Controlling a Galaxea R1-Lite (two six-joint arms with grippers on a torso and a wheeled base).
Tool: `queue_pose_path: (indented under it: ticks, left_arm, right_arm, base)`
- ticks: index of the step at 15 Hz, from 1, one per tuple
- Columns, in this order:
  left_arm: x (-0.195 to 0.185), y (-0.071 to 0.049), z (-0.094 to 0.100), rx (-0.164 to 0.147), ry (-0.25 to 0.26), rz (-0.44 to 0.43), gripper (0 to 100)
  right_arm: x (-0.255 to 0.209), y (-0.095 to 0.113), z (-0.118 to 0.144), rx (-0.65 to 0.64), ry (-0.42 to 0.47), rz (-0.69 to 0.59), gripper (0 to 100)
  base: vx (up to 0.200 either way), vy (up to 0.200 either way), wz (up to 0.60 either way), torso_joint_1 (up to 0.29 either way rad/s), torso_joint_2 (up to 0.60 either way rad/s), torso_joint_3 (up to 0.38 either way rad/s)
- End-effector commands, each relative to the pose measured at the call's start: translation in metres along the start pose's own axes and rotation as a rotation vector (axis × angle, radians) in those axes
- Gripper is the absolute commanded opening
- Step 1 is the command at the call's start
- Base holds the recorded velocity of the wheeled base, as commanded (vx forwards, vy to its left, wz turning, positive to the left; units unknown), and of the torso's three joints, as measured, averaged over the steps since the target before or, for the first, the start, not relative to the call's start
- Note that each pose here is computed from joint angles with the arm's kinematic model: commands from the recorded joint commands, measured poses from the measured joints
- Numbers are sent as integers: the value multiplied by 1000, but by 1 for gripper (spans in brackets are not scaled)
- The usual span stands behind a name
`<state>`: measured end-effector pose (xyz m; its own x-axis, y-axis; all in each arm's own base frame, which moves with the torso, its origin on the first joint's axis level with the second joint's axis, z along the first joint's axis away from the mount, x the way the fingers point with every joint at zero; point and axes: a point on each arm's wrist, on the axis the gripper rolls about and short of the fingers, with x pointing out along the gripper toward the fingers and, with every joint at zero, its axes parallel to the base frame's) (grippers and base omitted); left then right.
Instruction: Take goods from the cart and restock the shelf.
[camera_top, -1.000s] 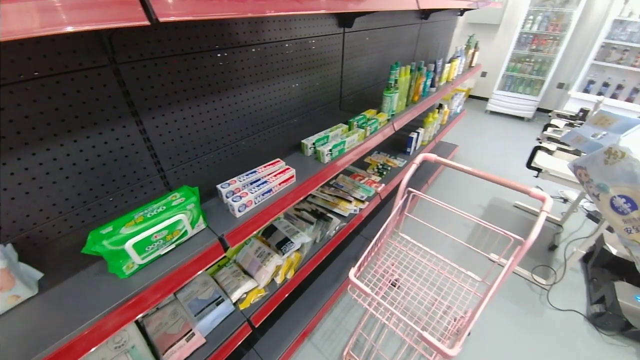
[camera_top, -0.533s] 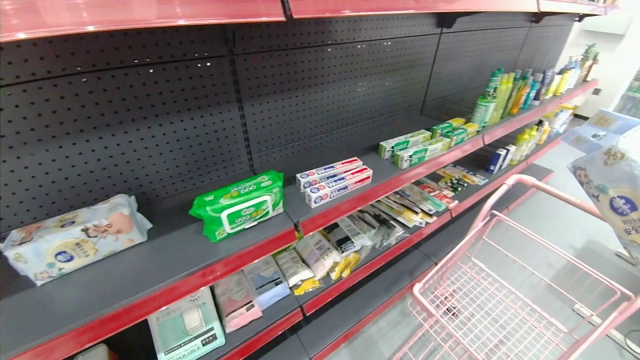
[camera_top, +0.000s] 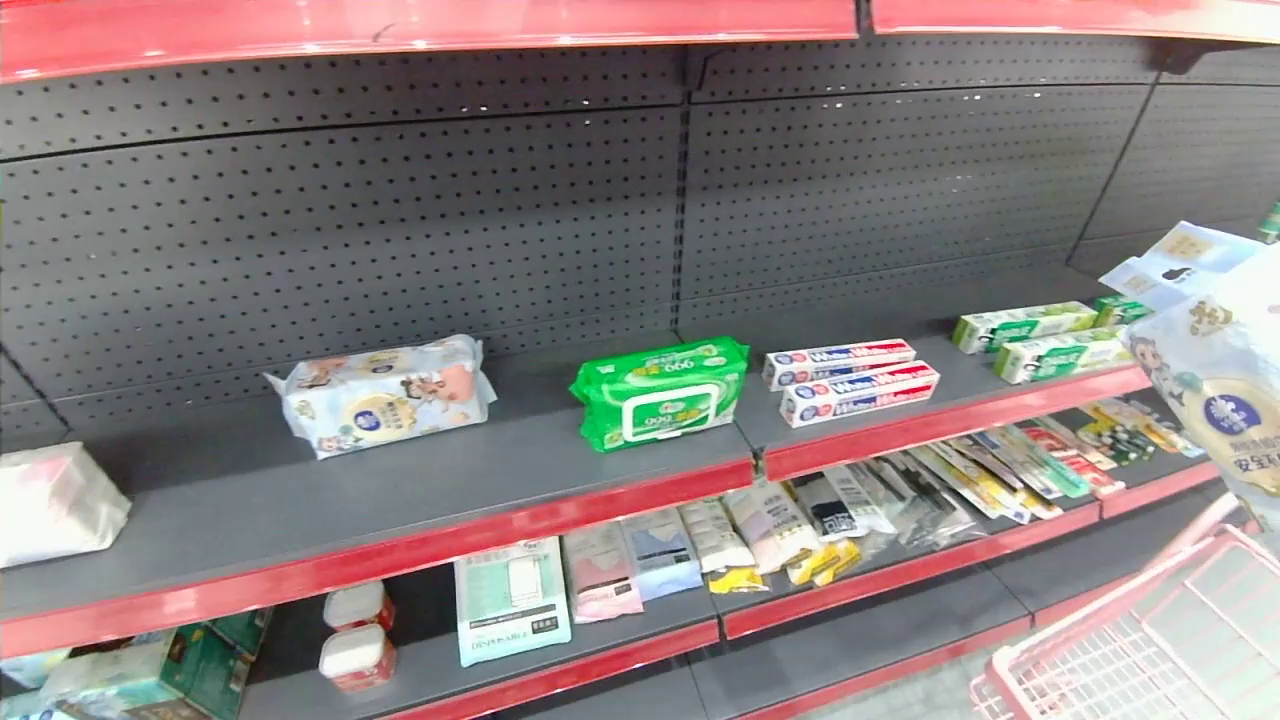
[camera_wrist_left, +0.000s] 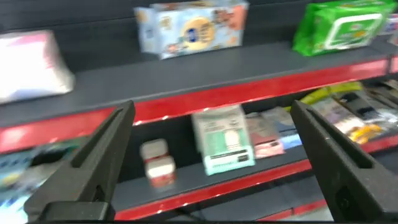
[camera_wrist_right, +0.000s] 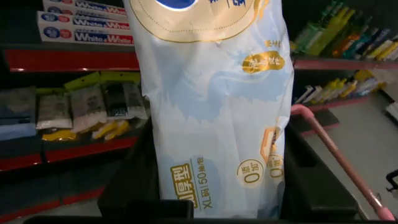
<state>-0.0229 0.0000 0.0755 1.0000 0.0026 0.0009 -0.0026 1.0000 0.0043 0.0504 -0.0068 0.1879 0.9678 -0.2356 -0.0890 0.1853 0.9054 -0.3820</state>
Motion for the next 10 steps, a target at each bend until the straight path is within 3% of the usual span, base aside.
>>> queue_pose_path:
  ticks: [1,5,10]
  left_arm:
    - [0,0,0,0,1,1,100]
    - [0,0,0,0,1,1,100]
    - [0,0,0,0,1,1,100]
  right_arm:
    - [0,0,0,-2,1,1,0]
    - [1,0,-1,-3,5,1,0]
    - [-4,2,-7,-19,-2,-4,0]
  base:
    - [0,0,600,2,-2,2]
    - [0,0,600,0,2,4]
    - [0,0,0,0,0,0]
